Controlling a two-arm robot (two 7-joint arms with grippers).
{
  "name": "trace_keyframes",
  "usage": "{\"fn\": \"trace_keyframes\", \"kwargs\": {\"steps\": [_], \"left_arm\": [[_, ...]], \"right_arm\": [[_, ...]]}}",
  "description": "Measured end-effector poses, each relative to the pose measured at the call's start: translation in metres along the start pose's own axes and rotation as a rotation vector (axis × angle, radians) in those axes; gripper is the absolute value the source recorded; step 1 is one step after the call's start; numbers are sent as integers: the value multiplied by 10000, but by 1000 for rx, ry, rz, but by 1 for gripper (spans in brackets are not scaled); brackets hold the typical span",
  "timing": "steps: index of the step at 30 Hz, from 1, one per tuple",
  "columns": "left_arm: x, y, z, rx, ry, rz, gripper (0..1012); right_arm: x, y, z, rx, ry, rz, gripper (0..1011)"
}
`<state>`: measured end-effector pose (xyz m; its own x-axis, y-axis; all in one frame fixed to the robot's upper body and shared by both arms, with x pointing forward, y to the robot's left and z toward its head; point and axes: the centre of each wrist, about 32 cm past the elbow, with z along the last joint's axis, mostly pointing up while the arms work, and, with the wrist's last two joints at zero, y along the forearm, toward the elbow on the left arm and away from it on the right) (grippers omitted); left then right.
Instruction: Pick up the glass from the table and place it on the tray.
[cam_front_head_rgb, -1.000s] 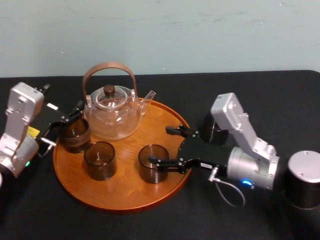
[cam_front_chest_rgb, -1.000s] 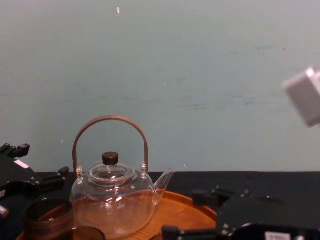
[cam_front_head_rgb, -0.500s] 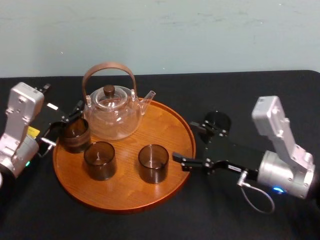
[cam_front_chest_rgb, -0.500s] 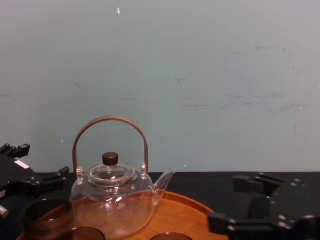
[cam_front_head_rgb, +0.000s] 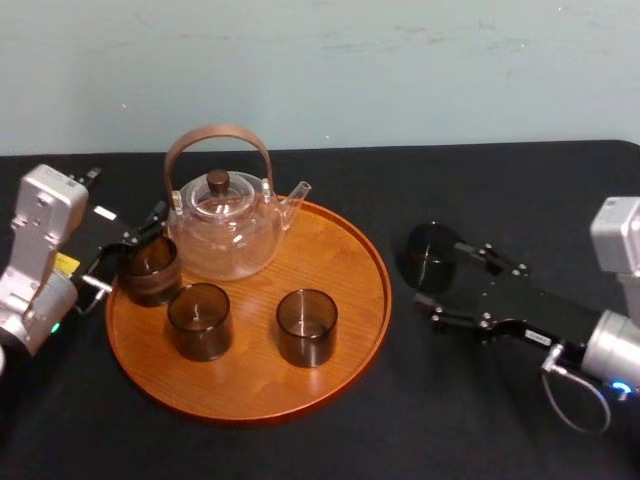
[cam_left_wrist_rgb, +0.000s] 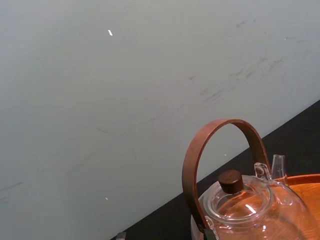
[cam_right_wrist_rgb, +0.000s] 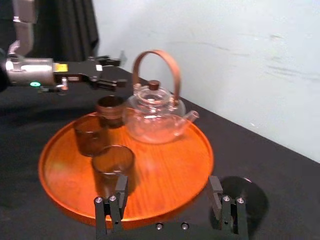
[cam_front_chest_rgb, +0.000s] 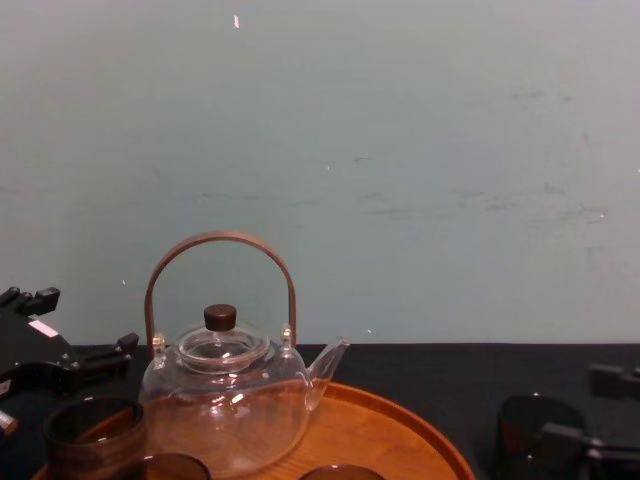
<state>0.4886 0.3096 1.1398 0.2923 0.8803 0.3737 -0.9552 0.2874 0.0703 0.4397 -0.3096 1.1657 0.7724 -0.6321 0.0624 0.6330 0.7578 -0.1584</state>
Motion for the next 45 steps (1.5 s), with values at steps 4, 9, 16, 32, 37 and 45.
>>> {"fn": "trace_keyframes", "kwargs": {"steps": [4, 9, 16, 32, 37, 45], "left_arm": [[0, 0, 0, 0, 0, 0, 1001], [0, 0, 0, 0, 0, 0, 1001], [0, 0, 0, 0, 0, 0, 1001], [0, 0, 0, 0, 0, 0, 1001], [0, 0, 0, 0, 0, 0, 1001], [0, 0, 0, 0, 0, 0, 1001]], "right_arm": [[55, -62, -37, -4, 15, -34, 1002], [102, -107, -82, -9, 33, -61, 1002], [162, -148, -118, -7, 49, -92, 1002], [361, -67, -214, -59, 105, -173, 1002], [428, 9, -233, -86, 116, -189, 1002], [490, 107, -243, -114, 115, -193, 1002]]}}
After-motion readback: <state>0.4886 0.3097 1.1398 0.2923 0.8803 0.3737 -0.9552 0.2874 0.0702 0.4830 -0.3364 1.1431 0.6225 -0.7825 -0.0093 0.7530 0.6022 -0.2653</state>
